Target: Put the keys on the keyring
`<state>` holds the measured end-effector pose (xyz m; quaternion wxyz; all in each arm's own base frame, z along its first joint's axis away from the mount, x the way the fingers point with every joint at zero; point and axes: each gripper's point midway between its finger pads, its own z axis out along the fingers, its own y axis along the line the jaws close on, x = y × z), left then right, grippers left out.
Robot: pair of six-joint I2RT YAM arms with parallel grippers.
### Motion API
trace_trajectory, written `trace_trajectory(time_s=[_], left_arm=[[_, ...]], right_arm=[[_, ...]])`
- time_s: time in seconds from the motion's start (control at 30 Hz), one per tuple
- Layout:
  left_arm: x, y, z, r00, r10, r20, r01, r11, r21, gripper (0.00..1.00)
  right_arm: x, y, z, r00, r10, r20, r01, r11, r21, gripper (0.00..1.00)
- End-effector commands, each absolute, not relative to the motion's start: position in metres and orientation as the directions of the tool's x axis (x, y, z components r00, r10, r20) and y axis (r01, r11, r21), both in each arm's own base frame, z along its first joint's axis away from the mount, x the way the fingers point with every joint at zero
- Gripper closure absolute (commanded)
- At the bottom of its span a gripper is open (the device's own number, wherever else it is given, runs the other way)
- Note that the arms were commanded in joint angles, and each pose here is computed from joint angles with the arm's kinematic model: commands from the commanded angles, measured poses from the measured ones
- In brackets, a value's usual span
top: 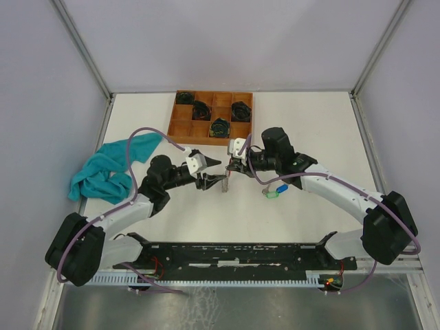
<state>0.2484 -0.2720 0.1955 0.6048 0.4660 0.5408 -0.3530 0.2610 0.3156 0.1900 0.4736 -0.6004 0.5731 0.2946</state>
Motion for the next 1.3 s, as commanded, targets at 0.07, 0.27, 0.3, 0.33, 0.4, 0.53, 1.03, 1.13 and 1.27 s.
trace_trajectory(time_s=[0.07, 0.27, 0.3, 0.33, 0.4, 0.53, 1.03, 1.13, 1.27], left_arm=[[0.249, -0.272, 0.222, 0.239, 0.008, -0.971, 0.924, 0.307, 0.23, 0.42], [0.25, -0.28, 0.219, 0.191, -0.004, -0.982, 0.947, 0.264, 0.183, 0.44], [0.25, -0.281, 0.217, 0.183, -0.002, -0.983, 0.95, 0.256, 0.177, 0.45], [0.249, -0.282, 0.215, 0.176, 0.0, -0.984, 0.954, 0.248, 0.171, 0.46], [0.25, -0.283, 0.212, 0.166, 0.006, -0.986, 0.957, 0.24, 0.162, 0.49], [0.249, -0.285, 0.212, 0.166, 0.007, -0.986, 0.96, 0.227, 0.163, 0.59], [0.239, -0.292, 0.197, 0.126, 0.052, -0.991, 0.985, 0.111, 0.131, 0.73], [0.238, -0.293, 0.196, 0.121, 0.058, -0.991, 0.988, 0.092, 0.126, 0.78], [0.236, -0.294, 0.193, 0.115, 0.063, -0.991, 0.99, 0.074, 0.12, 0.84]], right_arm=[[0.264, 0.315, 0.209, 0.235, -0.366, -0.9, -0.947, 0.124, -0.298, 0.99], [0.262, 0.316, 0.215, 0.18, -0.366, -0.913, -0.959, 0.139, -0.245, 0.99], [0.262, 0.316, 0.215, 0.162, -0.367, -0.916, -0.962, 0.146, -0.229, 0.99], [0.261, 0.316, 0.215, 0.149, -0.371, -0.917, -0.966, 0.144, -0.215, 0.99], [0.257, 0.316, 0.216, 0.127, -0.366, -0.922, -0.971, 0.144, -0.191, 0.99], [0.252, 0.315, 0.217, 0.106, -0.354, -0.929, -0.976, 0.142, -0.165, 0.99], [0.242, 0.318, 0.219, 0.103, -0.326, -0.94, -0.984, 0.102, -0.143, 0.99], [0.241, 0.319, 0.219, 0.103, -0.321, -0.941, -0.986, 0.09, -0.139, 0.99], [0.237, 0.32, 0.219, 0.103, -0.315, -0.943, -0.989, 0.072, -0.132, 0.99]])
